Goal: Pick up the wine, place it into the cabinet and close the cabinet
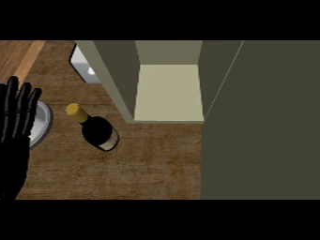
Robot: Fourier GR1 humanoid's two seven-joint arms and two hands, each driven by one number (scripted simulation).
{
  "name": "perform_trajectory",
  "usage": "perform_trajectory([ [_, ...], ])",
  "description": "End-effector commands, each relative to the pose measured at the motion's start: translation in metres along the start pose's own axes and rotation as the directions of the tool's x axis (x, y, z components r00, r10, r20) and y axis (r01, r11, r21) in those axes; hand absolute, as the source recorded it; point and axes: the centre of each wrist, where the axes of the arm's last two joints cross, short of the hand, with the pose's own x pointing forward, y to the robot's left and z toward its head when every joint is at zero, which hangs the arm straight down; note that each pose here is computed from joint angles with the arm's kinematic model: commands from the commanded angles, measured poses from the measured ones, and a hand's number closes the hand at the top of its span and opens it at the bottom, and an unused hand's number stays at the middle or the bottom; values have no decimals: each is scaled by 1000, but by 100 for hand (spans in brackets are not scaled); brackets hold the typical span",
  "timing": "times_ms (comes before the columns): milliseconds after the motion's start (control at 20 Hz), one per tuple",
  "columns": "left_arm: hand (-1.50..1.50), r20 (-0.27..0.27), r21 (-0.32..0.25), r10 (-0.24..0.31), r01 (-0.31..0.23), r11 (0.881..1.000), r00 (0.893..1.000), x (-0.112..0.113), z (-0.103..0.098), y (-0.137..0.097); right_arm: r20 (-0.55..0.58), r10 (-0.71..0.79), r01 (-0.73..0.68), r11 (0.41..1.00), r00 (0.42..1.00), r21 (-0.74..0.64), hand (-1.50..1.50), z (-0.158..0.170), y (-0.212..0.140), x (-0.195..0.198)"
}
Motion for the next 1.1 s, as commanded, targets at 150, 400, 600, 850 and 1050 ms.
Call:
perform_trajectory([
  [150,-150,53,-78,12,-8,997,999,-4,-38,10,-28,-4,4,1000,1000,-1,-150,22,-1,13],
  [400,-150,-140,-125,215,-233,964,967,-7,-34,-7,-172,-201,227,962,964,154,-150,41,11,27],
  [600,-150,-155,-131,229,-250,959,961,13,-44,4,-163,-226,251,956,960,153,-150,53,8,60],
  [850,-150,-182,-134,238,-264,955,954,54,-46,-6,-176,-206,236,957,963,169,-150,56,10,98],
  [1050,-150,-186,-106,227,-249,963,956,55,-69,2,-132,-238,256,957,962,137,-150,63,36,107],
])
